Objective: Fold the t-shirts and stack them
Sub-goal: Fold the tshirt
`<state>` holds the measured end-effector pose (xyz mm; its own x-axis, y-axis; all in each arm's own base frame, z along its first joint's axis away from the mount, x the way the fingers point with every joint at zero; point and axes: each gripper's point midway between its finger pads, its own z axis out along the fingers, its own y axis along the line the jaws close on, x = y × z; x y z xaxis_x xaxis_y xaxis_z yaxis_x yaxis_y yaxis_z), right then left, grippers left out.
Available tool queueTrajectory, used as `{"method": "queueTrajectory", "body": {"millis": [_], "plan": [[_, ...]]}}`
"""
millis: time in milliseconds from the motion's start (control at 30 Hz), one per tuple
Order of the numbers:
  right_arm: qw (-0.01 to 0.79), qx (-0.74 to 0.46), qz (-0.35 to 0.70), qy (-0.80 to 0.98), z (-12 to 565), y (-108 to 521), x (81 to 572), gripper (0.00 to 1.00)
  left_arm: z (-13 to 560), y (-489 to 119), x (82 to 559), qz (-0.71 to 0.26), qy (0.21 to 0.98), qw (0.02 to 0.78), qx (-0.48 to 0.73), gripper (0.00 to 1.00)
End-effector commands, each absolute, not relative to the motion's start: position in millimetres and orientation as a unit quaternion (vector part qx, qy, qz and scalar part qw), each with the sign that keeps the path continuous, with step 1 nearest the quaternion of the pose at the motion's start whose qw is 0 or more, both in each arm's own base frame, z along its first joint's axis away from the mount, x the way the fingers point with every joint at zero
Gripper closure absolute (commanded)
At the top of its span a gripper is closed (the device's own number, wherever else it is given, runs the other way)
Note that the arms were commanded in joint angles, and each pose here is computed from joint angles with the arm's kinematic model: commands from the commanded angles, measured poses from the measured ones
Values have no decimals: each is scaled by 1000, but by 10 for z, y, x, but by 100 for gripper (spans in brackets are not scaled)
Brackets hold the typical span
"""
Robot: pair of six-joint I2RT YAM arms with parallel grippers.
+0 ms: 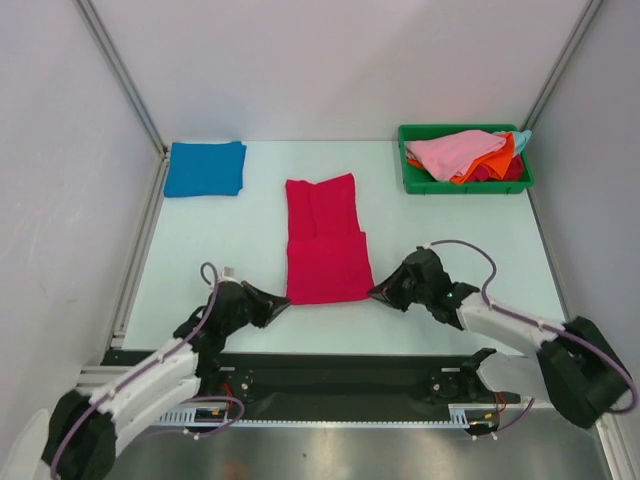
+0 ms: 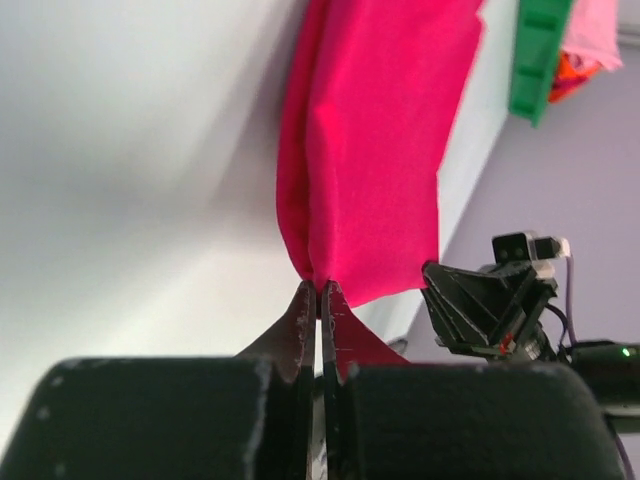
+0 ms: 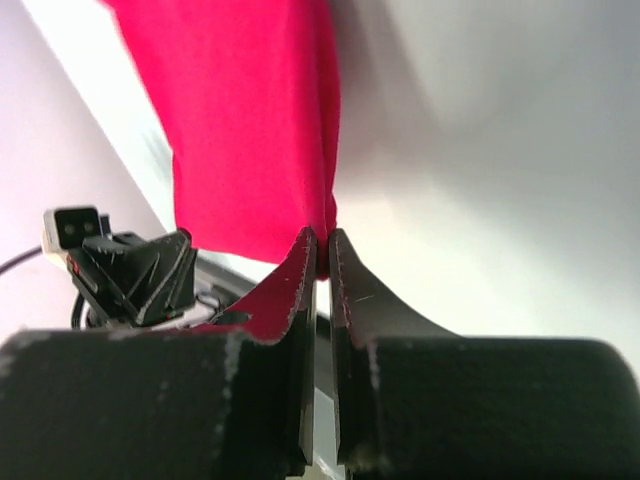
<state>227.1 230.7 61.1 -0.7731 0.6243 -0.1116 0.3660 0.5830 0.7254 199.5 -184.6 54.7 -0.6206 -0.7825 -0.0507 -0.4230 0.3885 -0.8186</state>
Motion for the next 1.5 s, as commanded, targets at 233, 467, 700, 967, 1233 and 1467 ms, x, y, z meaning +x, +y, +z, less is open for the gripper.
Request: {"method": "queueTrajectory", "body": {"millis": [233,467,700,967,1233,1467], "plan": [[191,286,345,873,815,2076,1556,100,488,-1623,1281,-421,811,178,-365,100],[179,253,345,886,940,2109,1236,100,779,-1551,1077,-439,810,179,-345,100],[180,212,342,898,1261,2216,1253,100,1051,-1610,996,-452,819,170,-311,100],[171,180,317,915,1607,2281,2130,100,1761,-1853,1569,-417,851,241,-211,100],[157,152,350,911,1655,2470,3112,100,2046,-1660,2952,-351,870,290,-189,100],[137,151,371,906,1564,2600,3825,100,1899,-1764,3779,-360,881,253,-172,100]]}}
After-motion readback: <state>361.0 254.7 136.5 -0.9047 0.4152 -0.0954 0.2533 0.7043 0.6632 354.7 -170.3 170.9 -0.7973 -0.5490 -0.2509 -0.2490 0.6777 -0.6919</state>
